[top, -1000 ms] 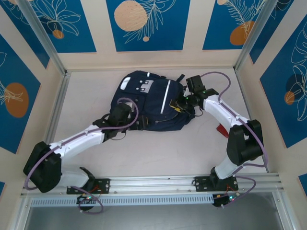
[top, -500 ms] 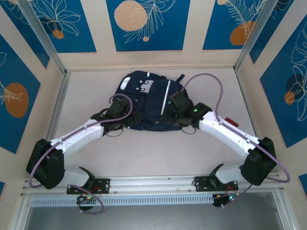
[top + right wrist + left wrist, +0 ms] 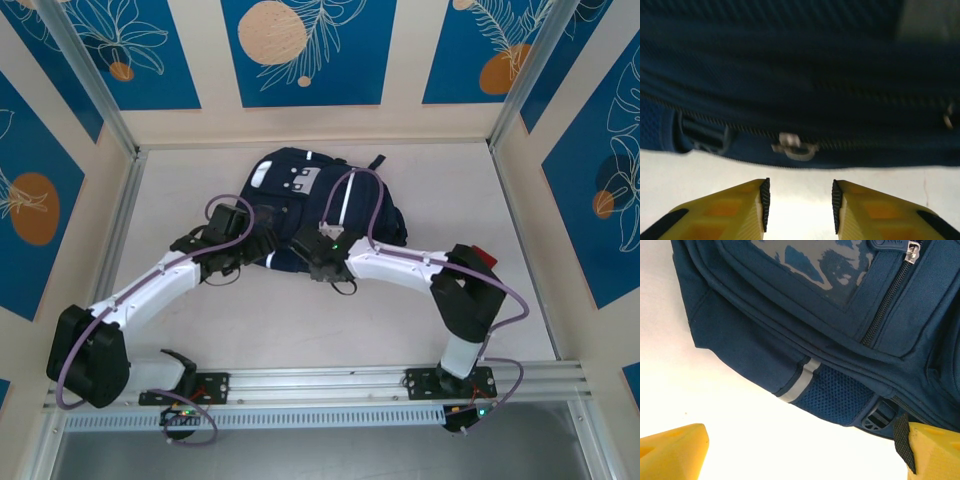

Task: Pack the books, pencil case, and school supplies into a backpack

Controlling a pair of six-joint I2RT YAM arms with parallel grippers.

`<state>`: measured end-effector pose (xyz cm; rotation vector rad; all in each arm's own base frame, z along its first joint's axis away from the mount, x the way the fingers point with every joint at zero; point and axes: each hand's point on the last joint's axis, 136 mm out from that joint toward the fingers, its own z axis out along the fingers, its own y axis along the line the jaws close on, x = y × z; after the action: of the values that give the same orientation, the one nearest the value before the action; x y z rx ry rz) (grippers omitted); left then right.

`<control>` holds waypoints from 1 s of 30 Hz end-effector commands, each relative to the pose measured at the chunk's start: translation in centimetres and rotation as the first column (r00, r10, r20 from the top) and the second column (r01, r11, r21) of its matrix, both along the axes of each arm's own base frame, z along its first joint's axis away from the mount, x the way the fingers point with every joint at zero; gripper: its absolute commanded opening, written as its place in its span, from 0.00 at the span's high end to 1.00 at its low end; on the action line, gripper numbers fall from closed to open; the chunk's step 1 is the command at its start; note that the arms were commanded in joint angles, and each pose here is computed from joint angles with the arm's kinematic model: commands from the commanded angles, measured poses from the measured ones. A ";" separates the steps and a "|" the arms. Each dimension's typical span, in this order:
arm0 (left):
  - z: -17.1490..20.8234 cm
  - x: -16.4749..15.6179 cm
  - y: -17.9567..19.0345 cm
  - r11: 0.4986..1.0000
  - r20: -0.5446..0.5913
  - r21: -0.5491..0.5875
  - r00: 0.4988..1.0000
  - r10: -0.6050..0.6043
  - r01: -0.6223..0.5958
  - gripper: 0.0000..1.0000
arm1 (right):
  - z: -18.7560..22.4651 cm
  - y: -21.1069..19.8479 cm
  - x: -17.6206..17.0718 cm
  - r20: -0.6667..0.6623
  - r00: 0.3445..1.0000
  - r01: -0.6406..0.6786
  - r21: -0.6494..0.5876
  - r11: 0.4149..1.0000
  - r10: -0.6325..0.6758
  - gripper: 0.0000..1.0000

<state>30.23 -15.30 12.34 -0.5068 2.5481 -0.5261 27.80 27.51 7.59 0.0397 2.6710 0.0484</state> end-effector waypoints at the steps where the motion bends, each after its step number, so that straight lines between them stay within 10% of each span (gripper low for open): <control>1: -0.6 -0.5 -1.0 0.996 -0.043 -0.088 0.999 0.000 -0.003 0.03 | 1.2 0.4 2.9 0.112 0.992 0.056 0.003 0.998 -0.056 0.62; 13: -1.6 1.7 -4.2 0.948 -0.071 -0.304 0.995 0.071 -0.089 0.08 | 1.7 0.5 6.9 0.275 0.961 0.019 -0.075 0.997 0.003 0.63; 30: -1.9 5.6 -5.5 0.907 -0.034 -0.388 0.986 0.164 -0.164 0.17 | 1.6 1.0 7.5 0.286 0.953 -0.076 -0.097 0.992 0.101 1.00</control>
<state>34.23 -20.34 9.37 -0.8385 2.4435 -0.9208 34.07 28.22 8.16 -0.1181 2.4387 -0.0554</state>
